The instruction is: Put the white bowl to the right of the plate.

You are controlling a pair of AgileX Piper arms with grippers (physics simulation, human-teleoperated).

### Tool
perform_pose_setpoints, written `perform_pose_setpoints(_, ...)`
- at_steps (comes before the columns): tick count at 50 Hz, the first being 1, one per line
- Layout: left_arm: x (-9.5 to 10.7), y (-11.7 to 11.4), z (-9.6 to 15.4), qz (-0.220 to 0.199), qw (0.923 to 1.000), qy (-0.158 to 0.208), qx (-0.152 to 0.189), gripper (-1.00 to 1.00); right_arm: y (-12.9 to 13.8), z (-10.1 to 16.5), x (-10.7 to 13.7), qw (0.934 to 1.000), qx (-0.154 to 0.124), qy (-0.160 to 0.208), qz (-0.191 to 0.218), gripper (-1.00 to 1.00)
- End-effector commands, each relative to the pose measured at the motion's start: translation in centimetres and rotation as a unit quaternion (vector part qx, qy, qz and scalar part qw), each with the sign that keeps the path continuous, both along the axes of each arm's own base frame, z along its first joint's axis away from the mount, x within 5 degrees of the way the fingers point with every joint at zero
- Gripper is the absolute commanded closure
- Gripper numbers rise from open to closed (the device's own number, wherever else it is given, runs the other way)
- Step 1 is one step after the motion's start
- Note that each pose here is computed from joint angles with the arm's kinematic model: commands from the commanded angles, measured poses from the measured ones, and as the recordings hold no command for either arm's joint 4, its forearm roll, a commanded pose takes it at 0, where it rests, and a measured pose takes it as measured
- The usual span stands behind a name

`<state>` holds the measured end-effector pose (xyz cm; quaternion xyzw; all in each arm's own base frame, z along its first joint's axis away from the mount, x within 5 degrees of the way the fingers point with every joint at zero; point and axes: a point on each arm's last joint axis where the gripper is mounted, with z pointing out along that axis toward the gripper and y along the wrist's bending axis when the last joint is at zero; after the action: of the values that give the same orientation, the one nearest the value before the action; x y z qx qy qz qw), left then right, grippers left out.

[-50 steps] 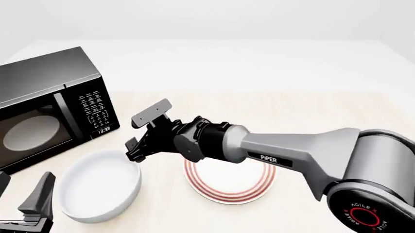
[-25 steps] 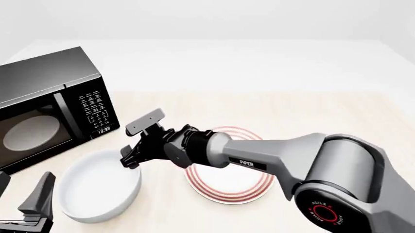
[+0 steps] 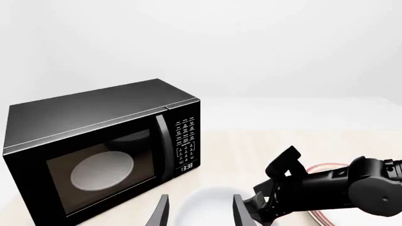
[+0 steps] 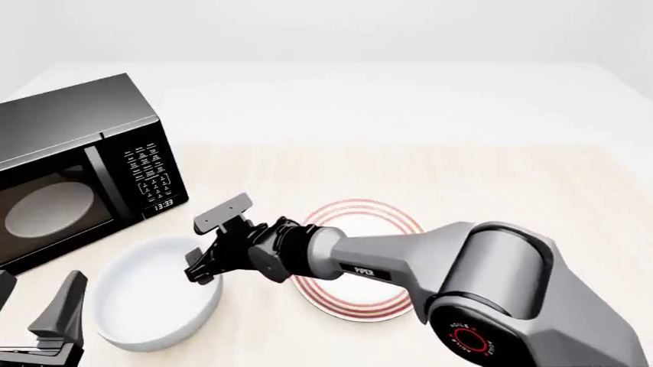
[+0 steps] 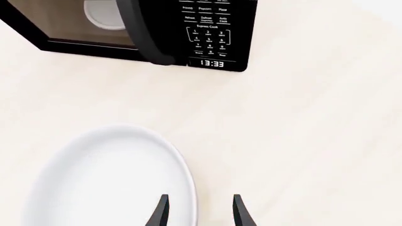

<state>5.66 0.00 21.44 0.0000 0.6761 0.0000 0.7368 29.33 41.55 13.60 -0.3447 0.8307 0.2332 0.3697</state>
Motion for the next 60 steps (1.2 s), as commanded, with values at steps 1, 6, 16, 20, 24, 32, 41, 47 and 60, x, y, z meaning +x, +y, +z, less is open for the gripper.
perform_pose_setpoints(1,0.0,0.0,0.0,0.000,1.0000,0.000,0.000,-1.00,0.1,-1.3,0.2,0.9999,-0.001,0.009,-0.006,-1.00)
perform_pose_setpoints(6,0.0,0.0,0.0,0.000,1.0000,0.000,0.000,-1.00,0.0,-1.7,0.3,0.9999,0.001,0.011,-0.010,-1.00)
perform_pose_setpoints(16,0.0,0.0,0.0,0.000,1.0000,0.000,0.000,-1.00,0.3,-2.3,0.1,0.9998,0.004,0.017,-0.011,-1.00)
perform_pose_setpoints(20,0.0,0.0,0.0,0.000,1.0000,0.000,0.000,-1.00,0.5,-2.8,-0.3,0.9998,0.003,0.020,-0.009,-1.00)
perform_pose_setpoints(24,0.0,0.0,0.0,0.000,1.0000,0.000,0.000,-1.00,-0.1,-2.1,0.0,0.9999,-0.001,0.014,-0.009,1.00)
perform_pose_setpoints(32,0.0,0.0,0.0,0.000,1.0000,0.000,0.000,-1.00,0.0,-1.8,-0.2,0.9999,-0.001,0.012,-0.006,1.00)
perform_pose_setpoints(41,0.0,0.0,0.0,0.000,1.0000,0.000,0.000,-1.00,-0.2,-0.7,-0.4,1.0000,0.004,0.007,-0.004,1.00)
perform_pose_setpoints(47,0.0,0.0,0.0,0.000,1.0000,0.000,0.000,-1.00,-0.8,1.3,-0.5,0.9999,0.013,-0.006,-0.003,1.00)
perform_pose_setpoints(60,0.0,0.0,0.0,0.000,1.0000,0.000,0.000,-1.00,-3.5,6.0,-0.7,0.9986,0.035,-0.038,-0.008,1.00)
